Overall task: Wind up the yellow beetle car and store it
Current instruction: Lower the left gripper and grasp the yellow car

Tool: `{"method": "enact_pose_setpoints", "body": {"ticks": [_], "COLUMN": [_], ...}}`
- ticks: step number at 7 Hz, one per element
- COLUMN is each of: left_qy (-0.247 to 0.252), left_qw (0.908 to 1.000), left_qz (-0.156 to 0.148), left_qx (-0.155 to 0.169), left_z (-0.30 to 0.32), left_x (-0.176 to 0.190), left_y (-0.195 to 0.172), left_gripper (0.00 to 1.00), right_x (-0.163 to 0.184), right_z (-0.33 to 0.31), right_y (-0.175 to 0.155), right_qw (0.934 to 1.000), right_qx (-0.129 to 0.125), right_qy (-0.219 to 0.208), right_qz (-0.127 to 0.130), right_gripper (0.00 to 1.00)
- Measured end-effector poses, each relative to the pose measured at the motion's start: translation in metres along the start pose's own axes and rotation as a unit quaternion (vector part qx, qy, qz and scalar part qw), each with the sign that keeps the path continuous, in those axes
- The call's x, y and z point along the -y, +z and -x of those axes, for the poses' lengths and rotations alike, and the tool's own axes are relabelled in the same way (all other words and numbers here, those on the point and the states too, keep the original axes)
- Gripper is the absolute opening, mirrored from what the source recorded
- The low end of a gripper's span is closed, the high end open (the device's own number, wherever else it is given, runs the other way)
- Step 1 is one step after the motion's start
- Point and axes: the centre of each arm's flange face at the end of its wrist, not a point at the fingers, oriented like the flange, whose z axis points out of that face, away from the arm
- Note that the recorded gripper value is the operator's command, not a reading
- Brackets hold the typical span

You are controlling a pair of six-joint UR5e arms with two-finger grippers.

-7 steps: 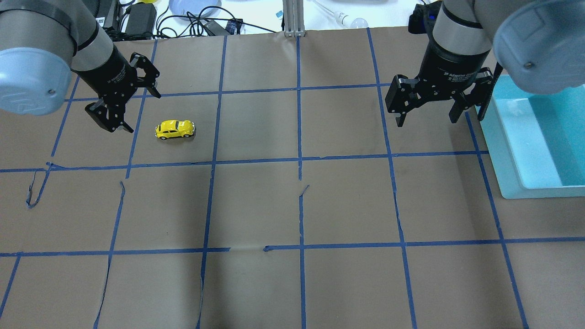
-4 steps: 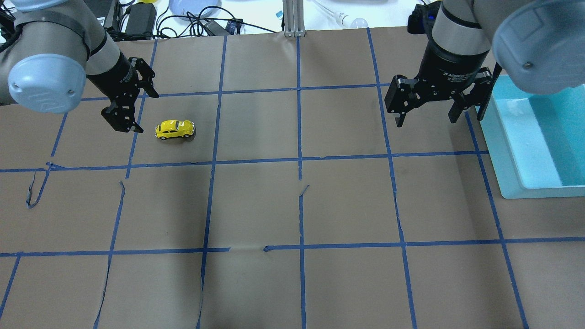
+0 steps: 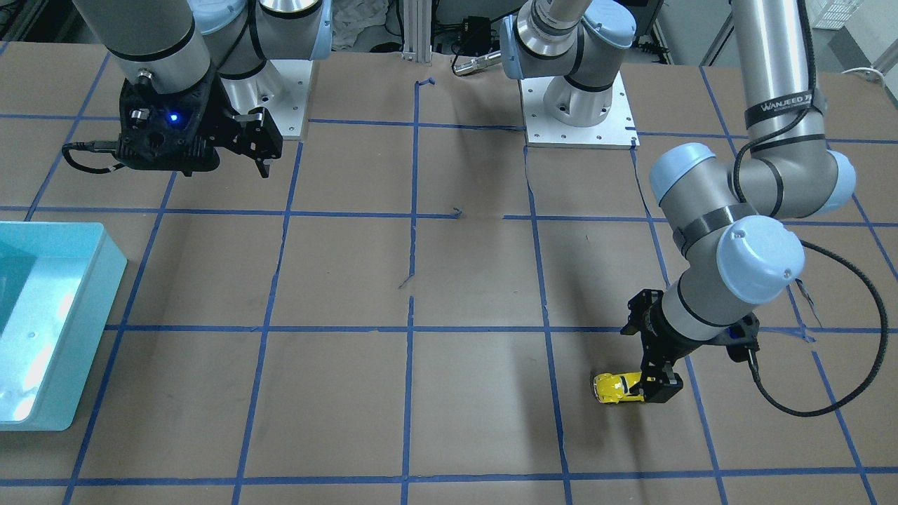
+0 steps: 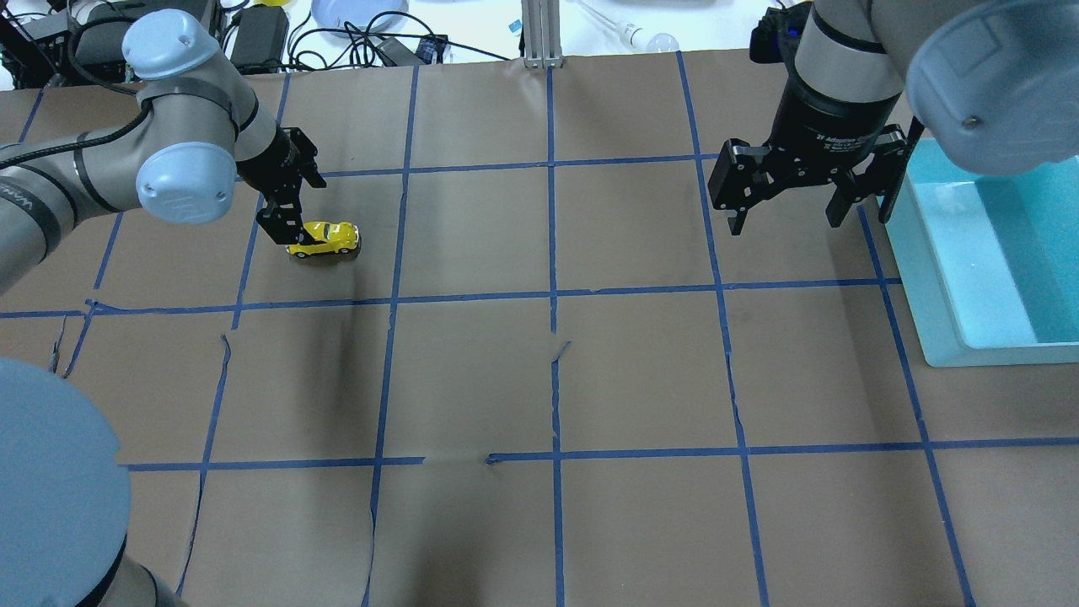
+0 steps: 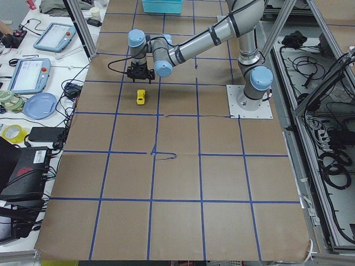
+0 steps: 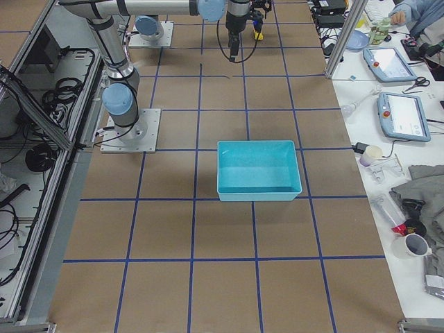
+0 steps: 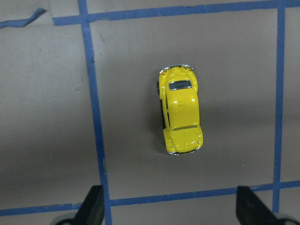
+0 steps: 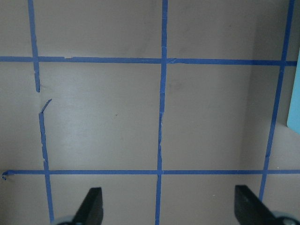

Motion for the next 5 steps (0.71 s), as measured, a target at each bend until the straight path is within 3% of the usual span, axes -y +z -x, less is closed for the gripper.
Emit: {"method": "enact_pose_setpoints", "body": {"ticks": [3,5], "left_qy": [-0.010,-0.011], "left_qw": [0.9995,0.9994], "left_qz": [-0.004,-0.010], "left_qx": [0.030,0.033], "left_z": [-0.008,-0.017], "left_x": [0.015,0.021], "left_y": [0.044,0.052], "left_gripper": [1.00,0.95], "right_x": [0.005,0.012], "right_z": [-0.001,-0.002], "right_y": [-0.004,-0.018], "right_qw": [0.9999,0.9989], "right_qx": [-0.001,0.002], "right_qy": [0.002,0.004], "right_qz": [-0.013,-0.047], "right_gripper": [1.00,1.00]}}
